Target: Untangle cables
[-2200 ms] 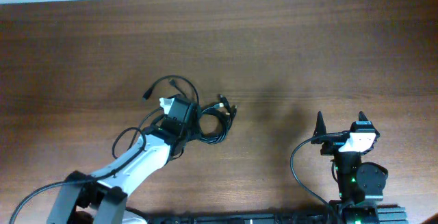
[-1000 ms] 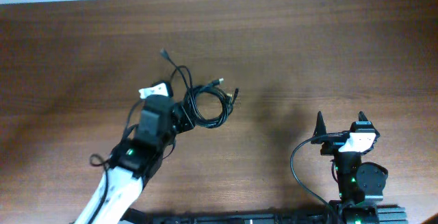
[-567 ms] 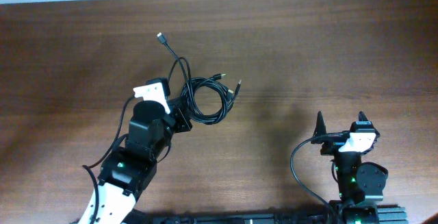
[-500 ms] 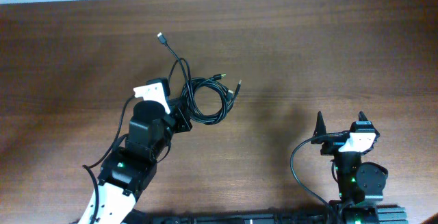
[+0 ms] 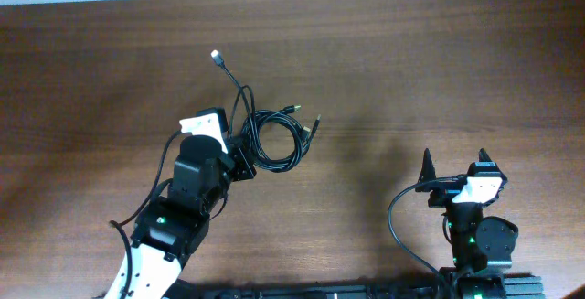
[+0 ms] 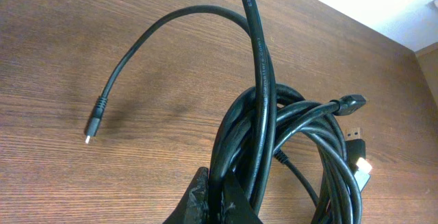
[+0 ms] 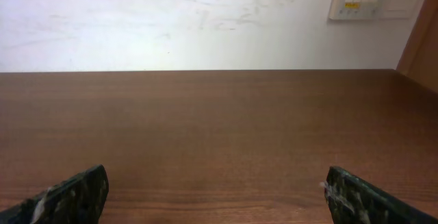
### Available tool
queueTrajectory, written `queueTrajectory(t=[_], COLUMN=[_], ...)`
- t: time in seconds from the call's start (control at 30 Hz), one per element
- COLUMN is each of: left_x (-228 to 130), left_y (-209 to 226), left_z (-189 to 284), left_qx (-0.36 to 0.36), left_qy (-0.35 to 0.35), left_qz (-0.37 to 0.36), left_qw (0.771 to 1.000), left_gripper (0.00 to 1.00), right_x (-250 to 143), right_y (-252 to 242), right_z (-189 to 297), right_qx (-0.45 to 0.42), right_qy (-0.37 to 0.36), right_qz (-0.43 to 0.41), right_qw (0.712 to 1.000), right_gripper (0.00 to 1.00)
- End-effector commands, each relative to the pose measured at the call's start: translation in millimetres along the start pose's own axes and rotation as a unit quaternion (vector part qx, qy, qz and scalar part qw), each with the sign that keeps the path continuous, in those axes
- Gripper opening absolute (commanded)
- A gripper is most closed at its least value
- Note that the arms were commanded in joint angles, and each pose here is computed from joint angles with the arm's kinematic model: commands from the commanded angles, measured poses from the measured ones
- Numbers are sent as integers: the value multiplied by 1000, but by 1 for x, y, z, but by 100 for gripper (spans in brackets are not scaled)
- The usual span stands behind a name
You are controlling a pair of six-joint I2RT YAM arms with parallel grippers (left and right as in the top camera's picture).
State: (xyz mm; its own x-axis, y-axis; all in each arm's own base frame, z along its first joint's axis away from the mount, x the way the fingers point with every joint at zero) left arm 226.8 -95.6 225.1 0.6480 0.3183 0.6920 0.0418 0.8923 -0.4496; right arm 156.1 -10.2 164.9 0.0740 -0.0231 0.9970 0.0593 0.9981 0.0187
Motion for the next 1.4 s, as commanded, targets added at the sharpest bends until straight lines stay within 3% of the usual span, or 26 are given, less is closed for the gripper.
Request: queueTrajectory(t=[0.0,0.13,0.27,0.37,0.5,0.53,0.73,0.77,0.8,0.87,1.03,1.23,1.37], left_x=[6,6,6,6,5,4,-8,-10,-12,-14,-12,-4,-3], left_y=[-3,-3,-3,-3,-2,-1,7,9,9,10,9,2,-2], left_z=[5,5,5,5,1,-1,-24,-28,-31,-33,-33,-34,-34], left_qx=[-6,-7,-7,-7,-2,1,41,48,52,55,51,20,-1], left_qy=[-15,-16,-15,-15,-10,-6,28,33,39,41,38,24,30], left_qz=[-5,-5,1,39,133,163,272,289,301,308,308,309,327], left_qw=[1000,1000,1000,999,991,987,961,955,951,949,949,951,945], left_gripper=[0,0,0,0,0,0,0,0,0,0,0,0,0], right_x=[-2,-2,0,2,1,1,4,6,11,14,17,52,81], right_y=[-1,2,18,32,45,46,37,37,39,43,47,52,61], right_z=[0,0,2,6,14,14,9,9,10,13,16,9,-8], right_qx=[-6,12,107,189,239,241,192,200,228,260,264,282,331], right_qy=[1,0,12,61,162,173,127,116,96,97,144,176,232], right_qz=[-2,-7,-166,-343,-557,-573,-588,-567,-511,-461,-446,-417,-400], right_qw=[1000,1000,980,918,779,764,775,790,823,843,843,846,822], right_gripper=[99,99,99,99,99,99,99,99,99,95,95,95,100])
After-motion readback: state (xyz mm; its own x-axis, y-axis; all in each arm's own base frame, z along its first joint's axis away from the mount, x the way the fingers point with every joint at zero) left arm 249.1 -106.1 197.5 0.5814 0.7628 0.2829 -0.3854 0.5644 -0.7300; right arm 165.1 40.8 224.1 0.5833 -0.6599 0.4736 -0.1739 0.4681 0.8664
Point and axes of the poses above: each gripper's point midway between its finger pads, its own z axis back along the fingers, its own y axis along the line the jaws close on, x = y × z, the point moved 9 cm from there along z, back along the fingers, and after that the axes turned 1 degree about -z, right-handed, at the moved point
